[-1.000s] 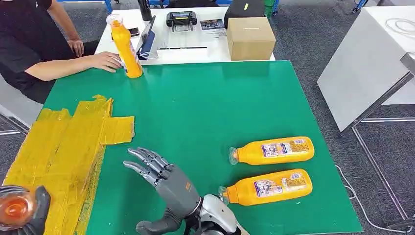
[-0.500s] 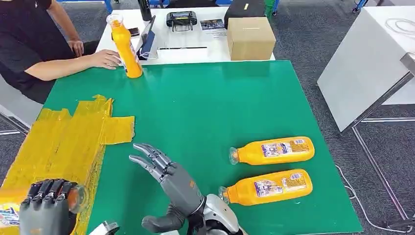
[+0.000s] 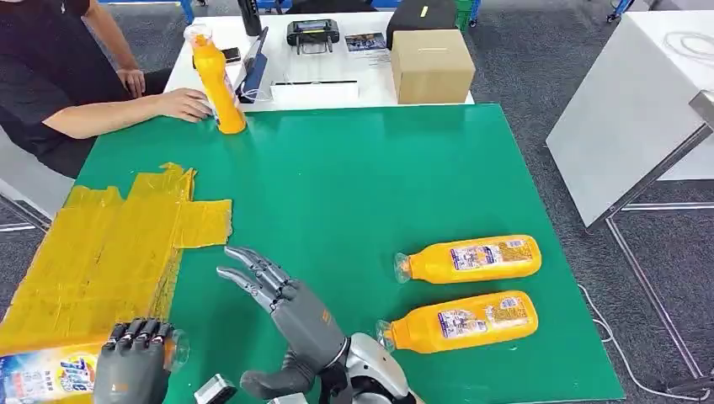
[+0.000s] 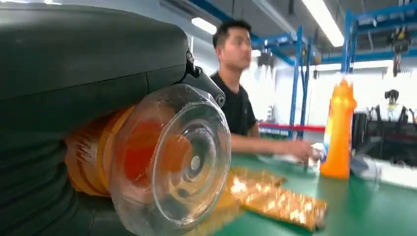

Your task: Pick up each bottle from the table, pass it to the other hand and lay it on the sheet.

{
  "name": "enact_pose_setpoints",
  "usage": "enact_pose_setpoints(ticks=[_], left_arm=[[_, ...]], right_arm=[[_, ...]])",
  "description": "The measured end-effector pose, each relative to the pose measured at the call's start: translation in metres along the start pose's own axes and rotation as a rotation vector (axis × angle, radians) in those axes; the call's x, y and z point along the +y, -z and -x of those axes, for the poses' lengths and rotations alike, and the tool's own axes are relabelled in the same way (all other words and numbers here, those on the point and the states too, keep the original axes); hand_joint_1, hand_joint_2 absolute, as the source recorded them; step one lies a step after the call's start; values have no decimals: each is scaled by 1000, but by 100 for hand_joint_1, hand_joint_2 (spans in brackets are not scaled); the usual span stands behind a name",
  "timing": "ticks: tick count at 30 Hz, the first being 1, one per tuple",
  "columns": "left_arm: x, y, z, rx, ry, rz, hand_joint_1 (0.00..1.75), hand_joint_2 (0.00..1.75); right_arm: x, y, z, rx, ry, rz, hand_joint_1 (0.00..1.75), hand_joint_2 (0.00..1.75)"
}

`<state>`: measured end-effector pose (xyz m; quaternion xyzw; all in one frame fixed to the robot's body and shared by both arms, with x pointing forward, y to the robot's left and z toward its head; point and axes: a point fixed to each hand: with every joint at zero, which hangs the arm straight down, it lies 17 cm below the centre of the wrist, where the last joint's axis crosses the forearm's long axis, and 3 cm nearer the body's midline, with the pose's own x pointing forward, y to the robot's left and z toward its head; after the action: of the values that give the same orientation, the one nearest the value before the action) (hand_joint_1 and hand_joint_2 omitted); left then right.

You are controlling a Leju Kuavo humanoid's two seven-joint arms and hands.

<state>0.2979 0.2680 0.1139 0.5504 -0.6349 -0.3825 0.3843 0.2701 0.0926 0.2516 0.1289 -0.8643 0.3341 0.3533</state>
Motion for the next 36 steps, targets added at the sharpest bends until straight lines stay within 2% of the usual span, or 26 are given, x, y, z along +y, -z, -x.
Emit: enact_pose_setpoints(ticks=[7,15,29,30,31,36], left_arm=[[-20,-4,-16,-33,-84,26,175,175],[-45,1,-37,-22,-203,52,175,175],[-73,1,-56,-74,-250,112,175,175],[-75,1,-55,-67,-261,120,86,175],[-78,1,-55,-65,-272,131,0,0],[-109,-4,-51,-39,-350,275,0,0]], right_arm=[[1,2,-2,-7,-2,-4,0,0],[2,4,-5,-16,-10,-11,0,0],[2,7,-6,-25,-19,-18,0,0],[3,7,-7,-25,-20,-19,0,0],[4,7,-7,-24,-19,-21,0,0],[6,7,-6,-19,-21,-32,0,0]])
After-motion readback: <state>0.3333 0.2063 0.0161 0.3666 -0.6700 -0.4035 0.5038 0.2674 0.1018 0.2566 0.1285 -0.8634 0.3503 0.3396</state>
